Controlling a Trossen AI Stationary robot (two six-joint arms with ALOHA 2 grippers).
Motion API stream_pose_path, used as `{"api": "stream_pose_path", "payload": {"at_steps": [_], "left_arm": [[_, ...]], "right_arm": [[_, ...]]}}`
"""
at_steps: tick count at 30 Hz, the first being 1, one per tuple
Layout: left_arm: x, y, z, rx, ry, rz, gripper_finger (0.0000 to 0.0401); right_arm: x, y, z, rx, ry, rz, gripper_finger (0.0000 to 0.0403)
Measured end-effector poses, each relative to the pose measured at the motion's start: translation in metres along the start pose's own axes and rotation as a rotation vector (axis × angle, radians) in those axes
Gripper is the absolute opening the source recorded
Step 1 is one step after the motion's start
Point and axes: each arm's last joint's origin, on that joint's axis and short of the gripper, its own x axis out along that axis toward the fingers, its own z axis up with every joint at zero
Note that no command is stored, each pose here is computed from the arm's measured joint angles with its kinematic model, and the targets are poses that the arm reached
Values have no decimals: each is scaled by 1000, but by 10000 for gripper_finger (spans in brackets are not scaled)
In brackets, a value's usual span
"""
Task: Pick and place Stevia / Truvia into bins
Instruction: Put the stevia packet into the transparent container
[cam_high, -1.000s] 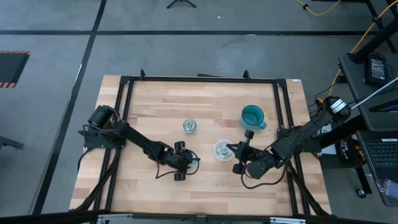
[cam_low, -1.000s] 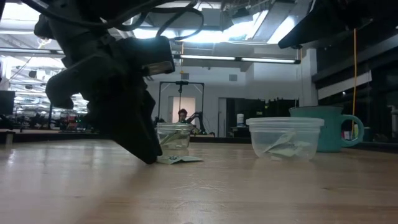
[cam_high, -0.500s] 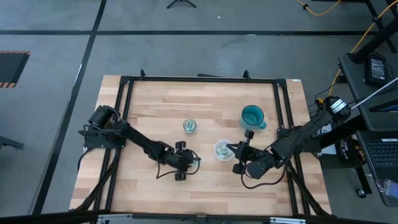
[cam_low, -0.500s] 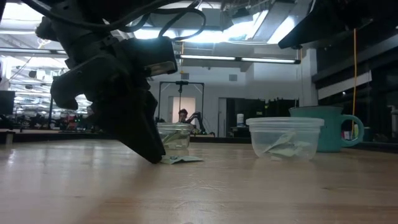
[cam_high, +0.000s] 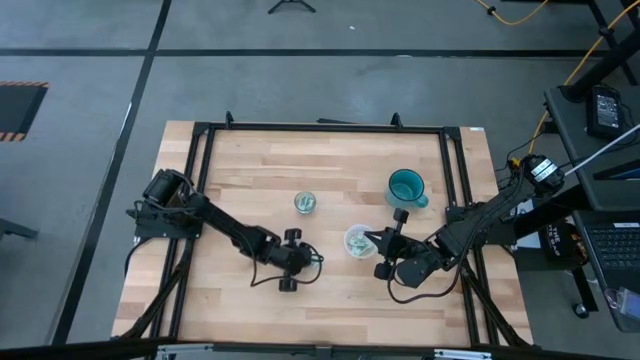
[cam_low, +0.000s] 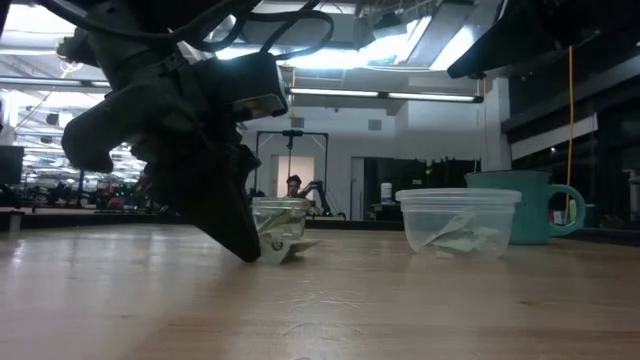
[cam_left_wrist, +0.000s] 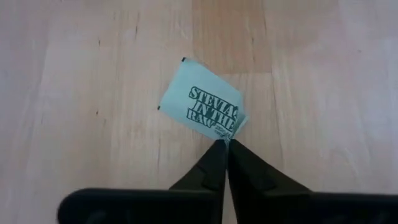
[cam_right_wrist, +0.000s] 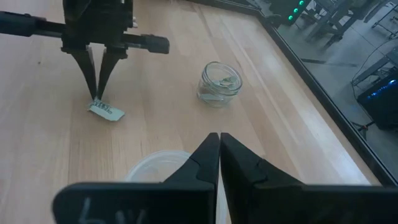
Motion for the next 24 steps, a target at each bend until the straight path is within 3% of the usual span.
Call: {"api": "stream_pose_path", "payload": {"at_steps": [7, 16, 24], "left_arm": [[-5, 0, 2, 37, -2, -24, 1], [-44, 6, 4, 128, 19, -54, 2], [-83, 18, 0, 155, -149, -7, 1]], "right_arm": [[0, 0, 0, 0, 0, 0, 19], [1, 2, -2, 21, 9, 2, 19], [9, 10, -9, -19, 48, 17, 19]]}}
